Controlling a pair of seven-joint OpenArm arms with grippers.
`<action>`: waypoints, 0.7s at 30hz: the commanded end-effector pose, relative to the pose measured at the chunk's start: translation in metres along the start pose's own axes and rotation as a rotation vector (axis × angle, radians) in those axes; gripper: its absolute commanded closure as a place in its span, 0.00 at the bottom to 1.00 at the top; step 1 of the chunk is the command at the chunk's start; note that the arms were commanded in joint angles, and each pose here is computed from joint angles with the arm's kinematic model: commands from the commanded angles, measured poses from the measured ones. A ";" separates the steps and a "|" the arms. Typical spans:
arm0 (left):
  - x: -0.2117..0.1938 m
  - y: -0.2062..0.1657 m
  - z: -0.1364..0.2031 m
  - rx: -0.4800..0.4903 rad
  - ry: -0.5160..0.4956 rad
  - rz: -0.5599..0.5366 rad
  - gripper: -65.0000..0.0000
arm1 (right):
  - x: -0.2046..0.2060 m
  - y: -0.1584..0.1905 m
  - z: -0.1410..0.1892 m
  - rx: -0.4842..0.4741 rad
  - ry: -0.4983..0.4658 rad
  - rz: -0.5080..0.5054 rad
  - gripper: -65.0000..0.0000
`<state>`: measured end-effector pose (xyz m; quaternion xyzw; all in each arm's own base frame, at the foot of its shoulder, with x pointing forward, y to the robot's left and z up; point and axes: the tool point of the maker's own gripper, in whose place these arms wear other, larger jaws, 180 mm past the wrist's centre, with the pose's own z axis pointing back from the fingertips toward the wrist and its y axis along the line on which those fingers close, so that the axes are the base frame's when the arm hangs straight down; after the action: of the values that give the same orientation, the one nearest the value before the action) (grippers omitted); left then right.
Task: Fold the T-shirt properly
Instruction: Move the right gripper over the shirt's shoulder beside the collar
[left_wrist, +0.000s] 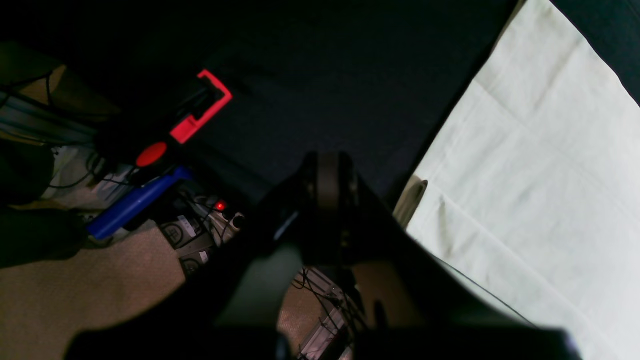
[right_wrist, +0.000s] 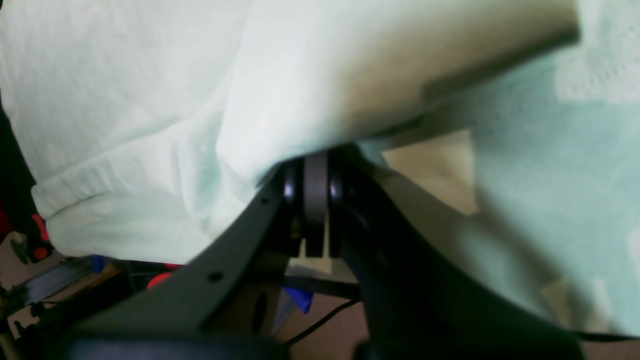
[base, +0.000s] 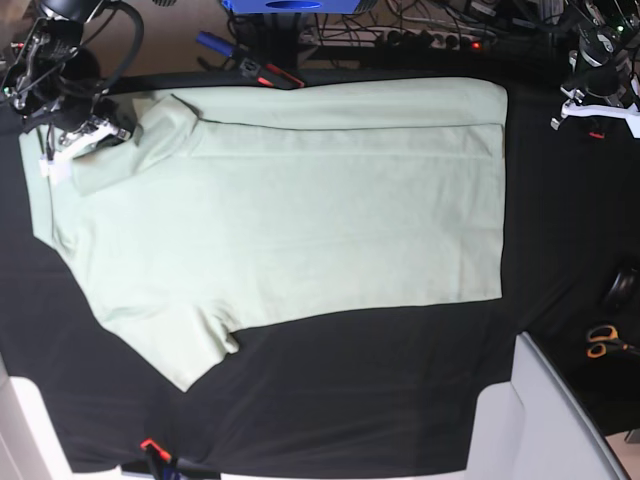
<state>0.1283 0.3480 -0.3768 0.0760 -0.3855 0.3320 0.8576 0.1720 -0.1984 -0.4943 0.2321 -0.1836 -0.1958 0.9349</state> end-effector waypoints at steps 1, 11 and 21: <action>0.010 0.000 0.003 -0.005 -0.032 -0.015 1.00 | 0.013 0.004 0.003 0.011 -0.033 0.023 1.00; 0.010 -0.001 0.003 -0.006 -0.033 -0.013 1.00 | 0.029 0.015 0.007 0.019 -0.020 0.061 1.00; 0.010 -0.002 0.002 -0.009 -0.033 -0.011 1.00 | 0.051 0.027 0.006 0.026 -0.056 0.029 1.00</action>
<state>0.1294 0.3474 -0.3768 0.0747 -0.3866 0.3329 0.8568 0.2086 -0.1977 -0.4730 0.2349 -0.1922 -0.1884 0.9340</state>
